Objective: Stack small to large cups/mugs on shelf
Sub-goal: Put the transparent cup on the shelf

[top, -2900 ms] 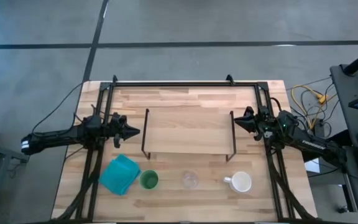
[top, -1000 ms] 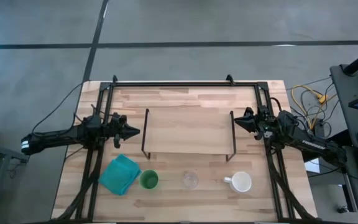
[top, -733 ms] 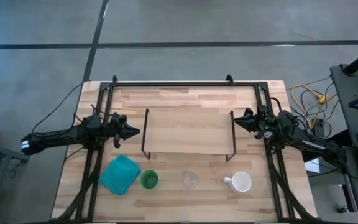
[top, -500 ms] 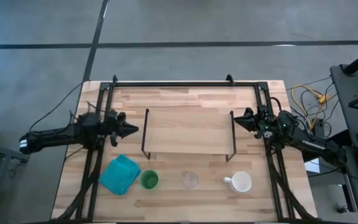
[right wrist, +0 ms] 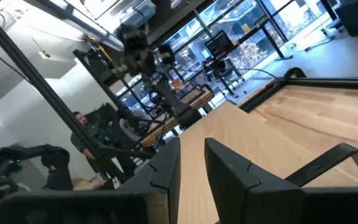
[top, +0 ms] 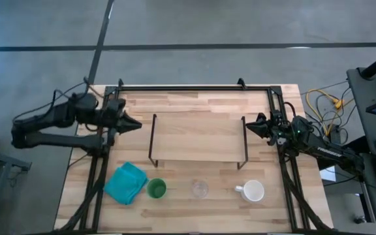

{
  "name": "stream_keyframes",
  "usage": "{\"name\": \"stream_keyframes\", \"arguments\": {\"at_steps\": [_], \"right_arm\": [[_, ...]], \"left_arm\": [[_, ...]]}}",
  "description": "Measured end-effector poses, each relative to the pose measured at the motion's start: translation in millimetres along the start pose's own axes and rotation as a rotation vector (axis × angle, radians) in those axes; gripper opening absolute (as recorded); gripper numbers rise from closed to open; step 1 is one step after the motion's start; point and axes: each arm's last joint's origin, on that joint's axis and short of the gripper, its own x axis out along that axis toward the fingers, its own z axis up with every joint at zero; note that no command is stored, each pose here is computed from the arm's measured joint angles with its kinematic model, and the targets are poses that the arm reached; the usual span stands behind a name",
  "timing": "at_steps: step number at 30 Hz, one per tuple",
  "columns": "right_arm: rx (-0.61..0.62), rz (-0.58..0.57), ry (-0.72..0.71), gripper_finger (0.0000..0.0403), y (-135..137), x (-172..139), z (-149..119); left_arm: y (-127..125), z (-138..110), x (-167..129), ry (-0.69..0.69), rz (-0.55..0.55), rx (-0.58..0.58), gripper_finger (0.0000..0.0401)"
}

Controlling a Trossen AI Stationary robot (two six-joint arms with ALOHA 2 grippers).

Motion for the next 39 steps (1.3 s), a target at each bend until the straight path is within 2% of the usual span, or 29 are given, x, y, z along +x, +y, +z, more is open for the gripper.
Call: {"name": "stream_keyframes", "arguments": {"at_steps": [4,6,8,11,13,17,21,24,29,35,39], "right_arm": [[0.099,0.0,0.0,0.0068,0,0,0],[0.12,0.0,0.0,0.0068,0,0,0],[0.12,0.0,0.0,0.0068,0,0,0],[0.124,-0.001,0.001,0.0068,0,0,0],[0.125,-0.002,0.002,0.0068,0,0,0],[0.161,0.006,0.004,0.0068,0,0,0],[0.158,0.07,0.054,0.0068,6,0,4],[0.094,0.105,0.032,0.0068,19,0,18],[-0.022,0.145,0.013,0.0068,56,-3,58],[-0.085,0.062,0.188,0.0068,100,-9,103],[-0.097,-0.021,0.338,0.0068,119,-7,124]], "left_arm": [[-12,29,29,0.135,-0.008,0.074,0.0024],[-15,36,47,0.205,-0.009,0.076,0.0024],[-21,44,67,0.217,-0.026,0.053,0.0024],[-27,38,100,0.33,-0.031,0.022,0.0024],[-39,42,113,0.348,-0.07,0.039,0.0024],[-62,31,143,0.435,-0.123,0.075,0.0024],[-81,27,165,0.469,-0.134,0.076,0.0024],[-88,28,176,0.476,-0.127,0.018,0.0024],[-91,20,196,0.52,-0.104,-0.016,0.0024],[-89,9,212,0.562,-0.057,-0.124,0.0024],[-95,1,223,0.578,-0.048,-0.173,0.0024]]}}
